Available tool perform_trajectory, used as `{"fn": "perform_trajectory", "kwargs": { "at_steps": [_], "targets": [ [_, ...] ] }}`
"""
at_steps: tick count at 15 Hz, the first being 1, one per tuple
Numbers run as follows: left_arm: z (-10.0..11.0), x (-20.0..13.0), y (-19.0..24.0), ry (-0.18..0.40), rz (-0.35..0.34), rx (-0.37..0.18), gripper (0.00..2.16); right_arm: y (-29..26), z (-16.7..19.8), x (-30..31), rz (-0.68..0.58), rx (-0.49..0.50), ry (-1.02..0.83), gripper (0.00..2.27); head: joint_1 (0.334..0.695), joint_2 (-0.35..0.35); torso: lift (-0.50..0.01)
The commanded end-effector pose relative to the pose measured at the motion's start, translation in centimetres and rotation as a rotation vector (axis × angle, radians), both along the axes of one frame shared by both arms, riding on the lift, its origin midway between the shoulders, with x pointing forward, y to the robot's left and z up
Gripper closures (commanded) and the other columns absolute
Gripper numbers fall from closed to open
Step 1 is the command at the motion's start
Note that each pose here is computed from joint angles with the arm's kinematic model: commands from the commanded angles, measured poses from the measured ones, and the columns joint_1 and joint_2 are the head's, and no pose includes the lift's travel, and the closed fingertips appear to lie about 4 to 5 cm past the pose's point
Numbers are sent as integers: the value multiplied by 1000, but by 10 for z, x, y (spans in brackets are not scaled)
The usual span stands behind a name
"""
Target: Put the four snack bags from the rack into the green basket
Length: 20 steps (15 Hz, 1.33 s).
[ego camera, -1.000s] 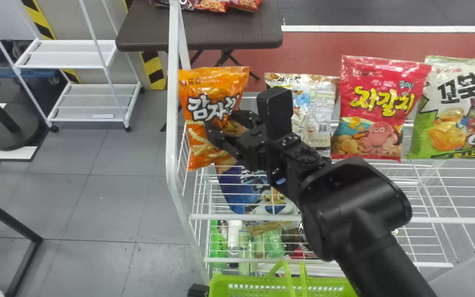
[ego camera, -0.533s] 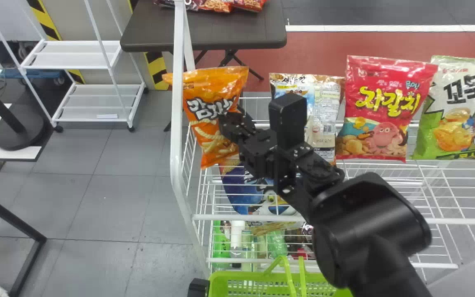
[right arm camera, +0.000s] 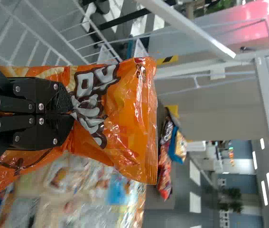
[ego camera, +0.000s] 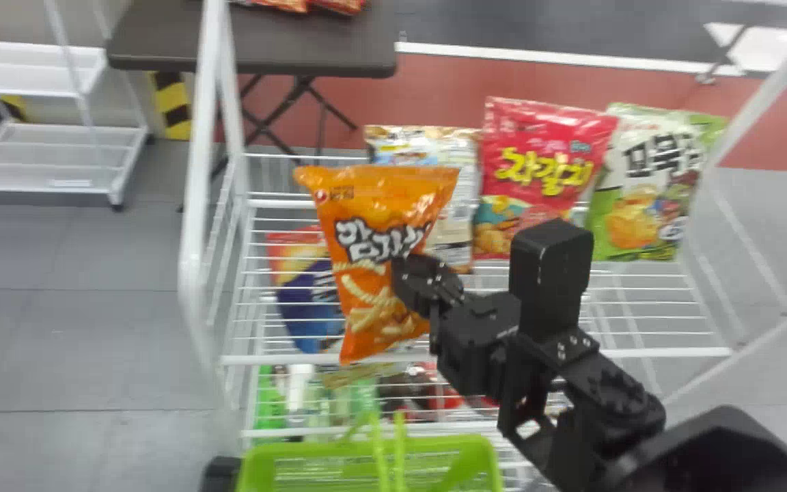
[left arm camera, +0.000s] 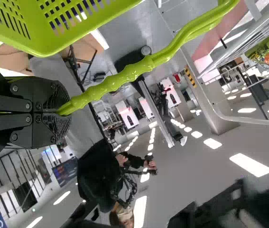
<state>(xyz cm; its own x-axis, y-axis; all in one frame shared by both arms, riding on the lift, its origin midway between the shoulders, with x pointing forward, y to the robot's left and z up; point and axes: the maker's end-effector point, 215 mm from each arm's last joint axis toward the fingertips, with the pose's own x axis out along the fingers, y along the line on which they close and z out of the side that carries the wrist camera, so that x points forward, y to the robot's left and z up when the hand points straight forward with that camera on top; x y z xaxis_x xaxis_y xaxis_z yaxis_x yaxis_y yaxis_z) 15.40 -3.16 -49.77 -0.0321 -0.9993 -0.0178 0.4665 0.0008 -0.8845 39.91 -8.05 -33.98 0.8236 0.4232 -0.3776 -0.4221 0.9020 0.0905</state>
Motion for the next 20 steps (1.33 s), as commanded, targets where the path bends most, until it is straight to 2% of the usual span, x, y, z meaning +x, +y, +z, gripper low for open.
{"fn": "perform_trajectory", "kwargs": {
  "at_steps": [1, 4, 6, 7, 9, 13, 15, 16, 20],
  "targets": [
    [1, 3, 3, -1, 12, -3, 1902, -38, -8, -41, -1, -7, 118, 2186, 695, -236, -6],
    [0, 4, 8, 5, 33, -2, 1902, -90, -38, -97, -54, -63, 310, 2186, 695, -334, -6],
    [1, 7, 14, 10, 55, -7, 1902, -119, -74, -147, -93, -85, 511, 2186, 695, -350, -6],
    [2, 7, 14, 10, 59, -9, 1902, -127, -87, -167, -111, -84, 588, 2186, 695, -350, -6],
    [2, 7, 16, 6, 67, -10, 1902, -125, -110, -195, -130, -3, 703, 2186, 695, -350, -6],
    [5, 5, 8, 3, 57, -19, 1902, -126, -156, -204, -159, 37, 774, 2186, 695, -350, -6],
    [7, 2, 4, 7, 48, -26, 1902, -108, -173, -177, -140, 75, 694, 2182, 695, -350, -6],
    [7, -1, 3, 8, 42, -29, 1902, -97, -184, -176, -126, 84, 712, 2182, 695, -350, -6],
    [6, -3, 2, 9, 39, -24, 1902, -60, -196, -186, -61, 97, 752, 2175, 695, -350, -6]
  ]
}}
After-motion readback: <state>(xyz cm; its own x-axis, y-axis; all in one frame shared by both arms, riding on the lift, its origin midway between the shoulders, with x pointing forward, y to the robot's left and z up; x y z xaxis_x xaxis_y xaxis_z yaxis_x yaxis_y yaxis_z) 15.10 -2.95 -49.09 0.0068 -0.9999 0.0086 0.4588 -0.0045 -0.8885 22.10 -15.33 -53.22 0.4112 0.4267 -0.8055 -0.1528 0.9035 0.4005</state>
